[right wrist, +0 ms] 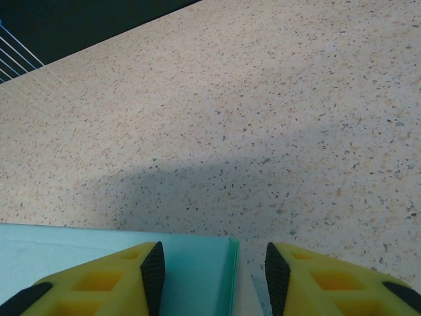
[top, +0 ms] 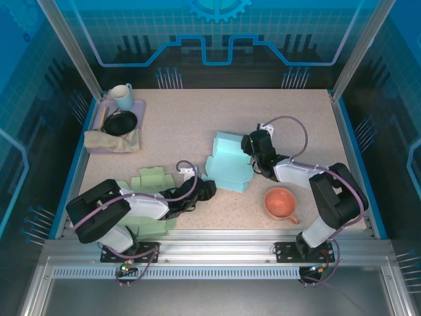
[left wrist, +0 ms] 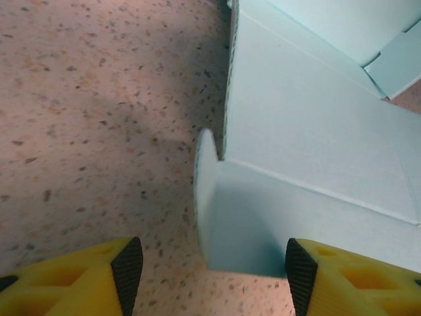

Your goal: Fold the paper box

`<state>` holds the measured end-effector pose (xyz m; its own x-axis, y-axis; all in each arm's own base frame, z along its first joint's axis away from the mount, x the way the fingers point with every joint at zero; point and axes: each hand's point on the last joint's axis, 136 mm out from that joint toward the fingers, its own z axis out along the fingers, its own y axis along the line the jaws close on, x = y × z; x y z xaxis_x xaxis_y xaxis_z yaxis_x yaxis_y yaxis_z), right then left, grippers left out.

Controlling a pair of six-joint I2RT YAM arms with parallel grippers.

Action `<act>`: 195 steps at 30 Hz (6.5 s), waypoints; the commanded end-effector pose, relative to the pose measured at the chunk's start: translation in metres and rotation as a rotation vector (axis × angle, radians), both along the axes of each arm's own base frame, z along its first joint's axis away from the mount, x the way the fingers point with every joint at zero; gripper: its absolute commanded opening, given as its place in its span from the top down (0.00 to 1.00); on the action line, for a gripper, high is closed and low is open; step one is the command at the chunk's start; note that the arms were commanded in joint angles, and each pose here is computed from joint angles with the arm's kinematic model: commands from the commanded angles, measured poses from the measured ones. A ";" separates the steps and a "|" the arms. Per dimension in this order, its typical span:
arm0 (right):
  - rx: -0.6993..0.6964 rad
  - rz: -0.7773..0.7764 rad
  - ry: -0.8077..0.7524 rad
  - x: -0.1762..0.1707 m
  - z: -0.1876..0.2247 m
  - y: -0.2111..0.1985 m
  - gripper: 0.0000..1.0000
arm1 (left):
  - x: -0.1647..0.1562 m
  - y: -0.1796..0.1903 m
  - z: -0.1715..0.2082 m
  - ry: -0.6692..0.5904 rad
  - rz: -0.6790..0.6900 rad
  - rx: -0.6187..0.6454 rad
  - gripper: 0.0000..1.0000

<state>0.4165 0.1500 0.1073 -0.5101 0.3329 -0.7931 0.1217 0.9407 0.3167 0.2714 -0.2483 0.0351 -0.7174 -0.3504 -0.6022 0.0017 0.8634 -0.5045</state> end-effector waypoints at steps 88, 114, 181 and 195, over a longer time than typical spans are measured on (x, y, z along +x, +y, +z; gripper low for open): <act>-0.081 0.393 0.143 -0.064 -0.028 0.042 0.41 | 0.033 0.087 0.155 -0.131 0.128 0.062 1.00; -0.014 0.060 -0.145 -0.097 0.121 -0.062 0.38 | 0.016 -0.002 0.210 -0.123 -0.877 1.187 1.00; -0.931 1.397 0.033 -0.143 0.088 0.110 0.41 | -0.012 0.101 0.106 -0.157 0.023 -0.021 0.24; -0.959 1.503 0.172 -0.125 0.055 0.098 0.66 | -0.008 0.086 0.081 -0.096 -0.017 -0.057 0.25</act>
